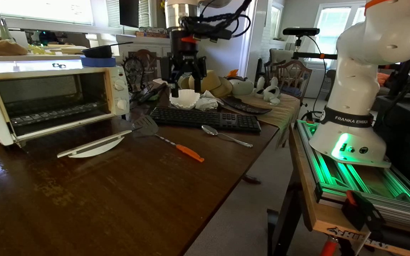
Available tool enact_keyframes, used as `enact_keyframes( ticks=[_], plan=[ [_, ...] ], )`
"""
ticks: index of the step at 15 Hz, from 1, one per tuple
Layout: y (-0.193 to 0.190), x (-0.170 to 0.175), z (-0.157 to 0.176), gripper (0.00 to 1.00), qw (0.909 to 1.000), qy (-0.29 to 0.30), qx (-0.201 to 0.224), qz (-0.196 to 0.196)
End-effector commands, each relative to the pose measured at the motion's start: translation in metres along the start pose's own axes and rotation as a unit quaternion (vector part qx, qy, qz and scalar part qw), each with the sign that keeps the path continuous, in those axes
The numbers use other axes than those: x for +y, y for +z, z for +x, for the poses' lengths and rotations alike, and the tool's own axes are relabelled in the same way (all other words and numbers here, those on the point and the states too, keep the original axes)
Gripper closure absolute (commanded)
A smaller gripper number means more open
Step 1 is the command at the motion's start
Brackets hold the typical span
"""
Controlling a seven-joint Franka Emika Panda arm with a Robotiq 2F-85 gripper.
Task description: Use the orange spatula to stir the contents of the black plate
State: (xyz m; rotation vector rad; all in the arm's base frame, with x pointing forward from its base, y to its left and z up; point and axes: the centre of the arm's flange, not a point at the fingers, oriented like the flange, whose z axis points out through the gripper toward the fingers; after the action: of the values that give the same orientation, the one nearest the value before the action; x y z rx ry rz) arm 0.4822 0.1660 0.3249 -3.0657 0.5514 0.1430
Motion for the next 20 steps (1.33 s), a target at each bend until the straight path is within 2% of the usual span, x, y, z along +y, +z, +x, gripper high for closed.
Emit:
enact_keyframes(
  ticks=[1, 6, 7, 10, 16, 20],
  plan=[
    [0.006, 0.000, 0.001, 0.00, 1.0000, 0.000, -0.002, -0.004],
    [0.001, 0.000, 0.003, 0.00, 1.0000, 0.000, 0.002, -0.001],
    [0.004, -0.004, 0.003, 0.00, 0.9999, -0.003, 0.009, 0.011],
    [0.025, -0.022, -0.009, 0.00, 0.9993, -0.031, -0.001, -0.019],
    [0.054, -0.043, -0.034, 0.00, 0.9976, -0.059, 0.008, -0.035],
    [0.078, -0.048, -0.044, 0.00, 0.9983, -0.054, 0.021, -0.008]
  ],
)
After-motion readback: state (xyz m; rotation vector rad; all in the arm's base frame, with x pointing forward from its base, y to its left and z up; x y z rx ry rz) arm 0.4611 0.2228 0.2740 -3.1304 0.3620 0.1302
